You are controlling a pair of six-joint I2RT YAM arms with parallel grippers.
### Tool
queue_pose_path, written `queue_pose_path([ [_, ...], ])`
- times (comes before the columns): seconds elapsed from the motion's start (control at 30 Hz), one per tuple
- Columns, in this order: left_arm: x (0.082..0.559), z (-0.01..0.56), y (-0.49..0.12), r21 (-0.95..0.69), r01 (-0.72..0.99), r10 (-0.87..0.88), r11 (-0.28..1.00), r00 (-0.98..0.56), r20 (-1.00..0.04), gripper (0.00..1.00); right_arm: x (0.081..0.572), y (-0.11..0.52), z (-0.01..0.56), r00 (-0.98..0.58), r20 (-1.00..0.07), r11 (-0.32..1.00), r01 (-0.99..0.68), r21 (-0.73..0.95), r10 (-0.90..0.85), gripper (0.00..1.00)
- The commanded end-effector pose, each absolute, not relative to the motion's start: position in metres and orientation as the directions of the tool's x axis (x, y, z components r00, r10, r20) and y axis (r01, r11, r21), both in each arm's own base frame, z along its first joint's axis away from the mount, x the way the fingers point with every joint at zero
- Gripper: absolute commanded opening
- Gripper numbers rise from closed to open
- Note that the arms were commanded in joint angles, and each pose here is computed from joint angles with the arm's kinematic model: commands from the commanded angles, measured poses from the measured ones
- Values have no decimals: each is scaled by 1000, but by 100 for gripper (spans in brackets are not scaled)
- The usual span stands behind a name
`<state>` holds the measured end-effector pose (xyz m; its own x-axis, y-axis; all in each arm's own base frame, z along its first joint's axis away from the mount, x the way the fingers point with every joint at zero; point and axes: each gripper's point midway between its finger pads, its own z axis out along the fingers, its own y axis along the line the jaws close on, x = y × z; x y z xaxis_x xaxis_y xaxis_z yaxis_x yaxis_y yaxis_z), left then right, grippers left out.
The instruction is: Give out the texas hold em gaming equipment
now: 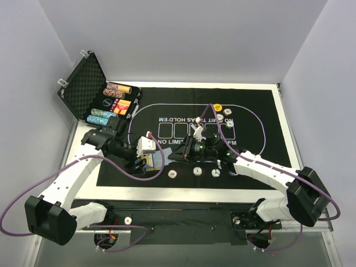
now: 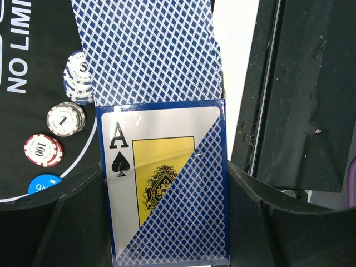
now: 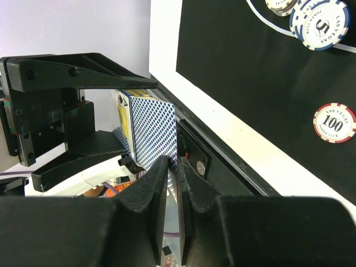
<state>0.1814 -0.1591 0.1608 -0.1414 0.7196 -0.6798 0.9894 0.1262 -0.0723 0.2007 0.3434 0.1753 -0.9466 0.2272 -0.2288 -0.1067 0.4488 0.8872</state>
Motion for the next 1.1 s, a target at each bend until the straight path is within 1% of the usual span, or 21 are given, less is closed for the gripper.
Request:
queue_pose_path([
  [0.0,190,178,-166,-13,993,684,117,-90,-724,0,205,345,203,-931,-273,393,-164,905,242,6],
  [0.2,189,179,-167,-13,993,684,116,-90,-724,0,205,337,205,-927,-281,401,-165,901,249,1],
  [0.47,190,180,-168,-14,993,678,114,-88,-729,0,207,329,213,-923,-293,404,-175,898,251,0],
  [0.6,190,180,-168,-10,994,678,113,-84,-730,0,209,331,229,-917,-303,374,-193,907,261,0],
  [0.83,188,181,-168,-17,993,664,119,-92,-742,0,210,334,262,-911,-299,279,-220,935,285,0],
  [1.07,186,181,-168,-34,993,657,116,-103,-747,0,216,323,274,-897,-306,260,-228,938,318,0],
])
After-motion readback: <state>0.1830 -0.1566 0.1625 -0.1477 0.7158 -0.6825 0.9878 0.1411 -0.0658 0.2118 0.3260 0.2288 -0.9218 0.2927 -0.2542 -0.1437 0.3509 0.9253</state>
